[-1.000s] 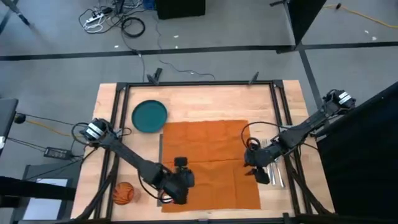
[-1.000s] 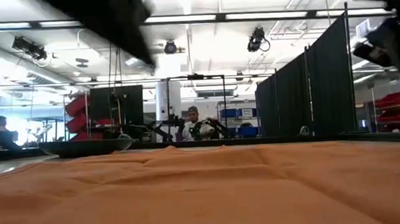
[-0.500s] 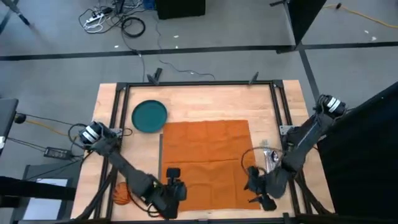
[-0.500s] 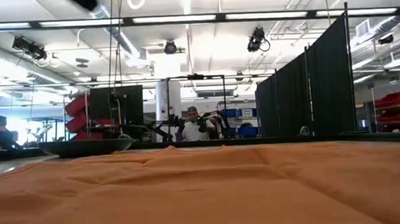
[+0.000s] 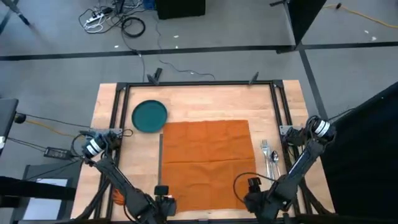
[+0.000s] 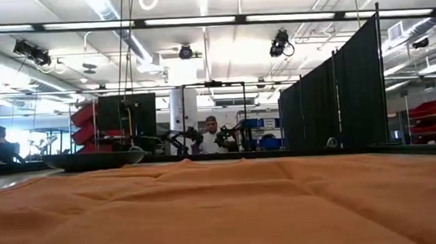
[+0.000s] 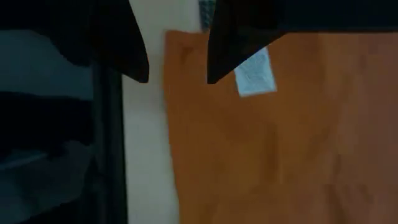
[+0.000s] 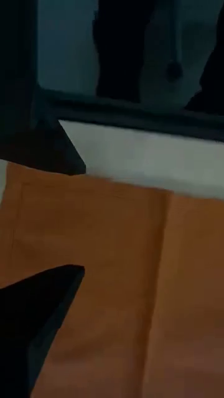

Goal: Set table place
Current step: Fold the orange table napkin

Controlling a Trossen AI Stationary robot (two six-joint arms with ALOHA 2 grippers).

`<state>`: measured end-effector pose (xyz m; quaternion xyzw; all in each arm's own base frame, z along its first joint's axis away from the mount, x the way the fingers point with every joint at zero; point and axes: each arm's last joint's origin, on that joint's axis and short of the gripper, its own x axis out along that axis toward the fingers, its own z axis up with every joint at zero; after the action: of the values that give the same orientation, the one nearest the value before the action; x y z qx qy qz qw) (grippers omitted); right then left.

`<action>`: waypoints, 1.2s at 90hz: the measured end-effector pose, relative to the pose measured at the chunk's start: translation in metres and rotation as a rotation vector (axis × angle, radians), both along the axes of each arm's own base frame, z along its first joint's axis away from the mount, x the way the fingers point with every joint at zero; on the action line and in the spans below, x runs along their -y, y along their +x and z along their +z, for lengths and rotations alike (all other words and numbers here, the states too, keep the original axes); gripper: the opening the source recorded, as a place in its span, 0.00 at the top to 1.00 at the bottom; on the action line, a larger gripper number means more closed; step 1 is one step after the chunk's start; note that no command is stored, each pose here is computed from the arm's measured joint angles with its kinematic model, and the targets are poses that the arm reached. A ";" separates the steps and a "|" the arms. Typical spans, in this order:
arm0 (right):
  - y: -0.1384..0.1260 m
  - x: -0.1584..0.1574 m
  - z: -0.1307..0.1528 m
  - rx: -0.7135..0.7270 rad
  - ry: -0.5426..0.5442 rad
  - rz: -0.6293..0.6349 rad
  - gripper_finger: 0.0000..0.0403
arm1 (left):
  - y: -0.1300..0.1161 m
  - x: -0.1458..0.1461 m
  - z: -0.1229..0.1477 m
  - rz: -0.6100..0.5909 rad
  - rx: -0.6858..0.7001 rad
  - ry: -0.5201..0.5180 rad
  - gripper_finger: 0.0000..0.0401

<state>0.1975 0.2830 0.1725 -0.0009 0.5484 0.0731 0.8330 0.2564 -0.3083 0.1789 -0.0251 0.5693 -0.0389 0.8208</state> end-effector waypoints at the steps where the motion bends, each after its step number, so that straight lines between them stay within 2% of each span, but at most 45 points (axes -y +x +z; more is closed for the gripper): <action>1: 0.000 0.000 -0.001 -0.002 0.000 -0.004 0.44 | 0.000 0.000 0.000 0.000 0.000 0.000 0.63; 11: 0.001 -0.001 -0.004 -0.007 0.003 -0.040 0.45 | -0.002 0.002 -0.002 -0.006 0.003 -0.005 0.63; 22: 0.000 -0.002 -0.007 -0.009 -0.005 -0.048 0.47 | 0.002 0.008 -0.018 -0.033 -0.005 -0.019 0.63; 32: 0.000 -0.004 -0.013 -0.013 -0.010 -0.043 0.49 | 0.004 0.009 -0.033 -0.024 -0.028 0.009 0.63; 55: -0.003 -0.006 -0.015 -0.024 -0.018 -0.035 0.51 | 0.004 0.007 -0.034 0.025 -0.011 0.036 0.63; 72: -0.009 -0.012 -0.014 -0.074 0.049 -0.020 0.52 | 0.005 0.007 -0.036 0.034 -0.018 0.043 0.63; 90: -0.008 -0.018 -0.029 -0.036 0.012 -0.034 0.52 | 0.005 0.006 -0.037 0.033 -0.020 0.045 0.64; 99: -0.007 -0.022 -0.039 -0.042 -0.002 -0.022 0.53 | 0.005 0.006 -0.037 0.032 -0.022 0.046 0.67; 108: -0.009 -0.021 -0.045 -0.060 -0.039 -0.023 0.59 | 0.005 0.006 -0.037 0.031 -0.022 0.048 0.76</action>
<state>0.1885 0.3044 0.1274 -0.0088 0.5746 0.0527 0.8167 0.2612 -0.3143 0.1420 -0.0146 0.5785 -0.0123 0.8155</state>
